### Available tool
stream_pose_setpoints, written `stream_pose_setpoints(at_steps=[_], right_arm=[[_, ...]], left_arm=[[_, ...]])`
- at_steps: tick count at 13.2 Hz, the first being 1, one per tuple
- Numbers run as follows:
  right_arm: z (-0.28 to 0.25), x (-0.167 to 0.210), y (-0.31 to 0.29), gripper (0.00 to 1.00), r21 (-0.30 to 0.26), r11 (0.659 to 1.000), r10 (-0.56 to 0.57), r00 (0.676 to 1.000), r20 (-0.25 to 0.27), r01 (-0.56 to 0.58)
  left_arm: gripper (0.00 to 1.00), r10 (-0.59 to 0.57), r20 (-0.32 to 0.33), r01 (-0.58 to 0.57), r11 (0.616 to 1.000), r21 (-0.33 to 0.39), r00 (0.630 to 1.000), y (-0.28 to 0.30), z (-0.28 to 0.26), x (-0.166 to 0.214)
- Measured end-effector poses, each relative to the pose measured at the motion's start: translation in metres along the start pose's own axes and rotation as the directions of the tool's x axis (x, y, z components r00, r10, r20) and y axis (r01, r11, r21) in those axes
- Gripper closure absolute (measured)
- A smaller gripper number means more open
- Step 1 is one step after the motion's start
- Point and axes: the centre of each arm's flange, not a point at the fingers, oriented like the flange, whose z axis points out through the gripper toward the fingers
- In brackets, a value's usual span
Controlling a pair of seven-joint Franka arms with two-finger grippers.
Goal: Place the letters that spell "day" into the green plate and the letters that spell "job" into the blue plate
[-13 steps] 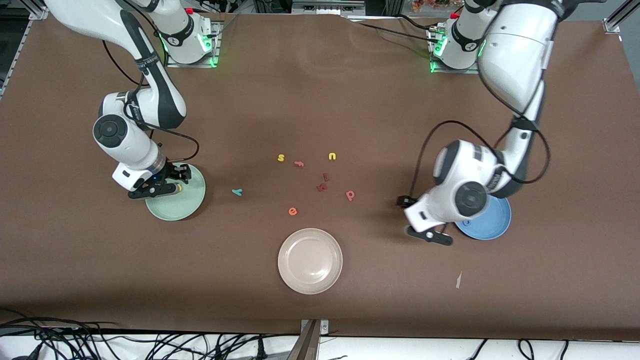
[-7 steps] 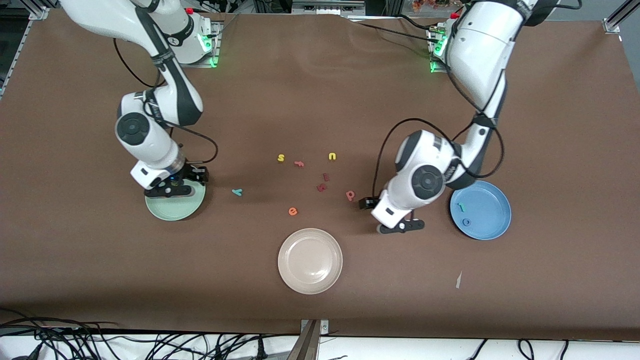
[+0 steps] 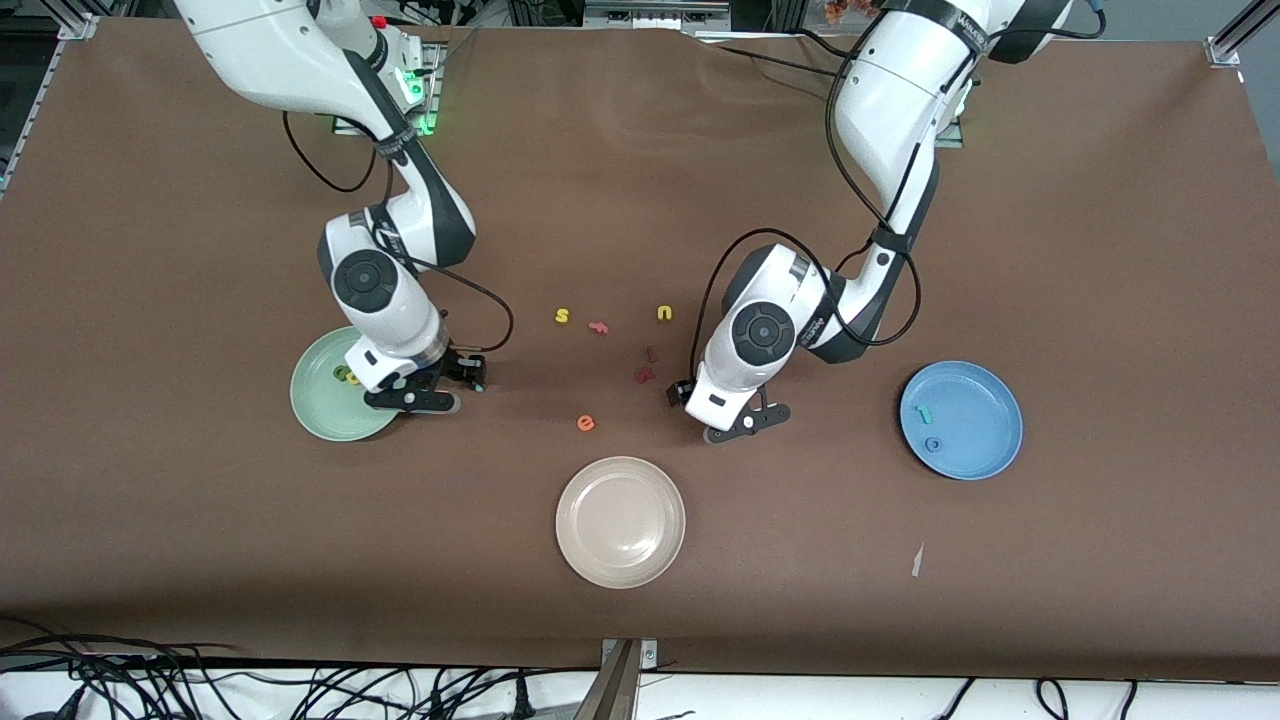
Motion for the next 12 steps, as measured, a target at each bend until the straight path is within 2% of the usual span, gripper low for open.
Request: stream_pose_setpoints(at_steps=[2, 6, 7, 12], right_arm=[[0.009, -0.002, -0.010, 0.31, 0.009, 1.000, 0.013, 1.000, -0.011, -0.013], [0.019, -0.003, -0.010, 0.31, 0.011, 1.000, 0.018, 1.000, -0.015, -0.018], [0.023, -0.004, -0.010, 0.31, 0.013, 1.000, 0.018, 1.000, -0.016, -0.018], [0.037, -0.013, -0.006, 0.32, 0.011, 1.000, 0.025, 1.000, -0.009, -0.025]], left_arm=[[0.00, -0.002, 0.005, 0.002, 1.000, 0.009, 1.000, -0.001, 0.007, -0.002], [0.07, 0.005, 0.000, -0.005, 1.000, 0.028, 1.000, 0.002, 0.014, -0.008], [0.15, 0.011, -0.005, -0.010, 0.999, 0.037, 1.000, 0.002, 0.016, -0.009], [0.19, 0.019, -0.012, -0.018, 0.999, 0.044, 1.000, 0.004, 0.028, -0.012]])
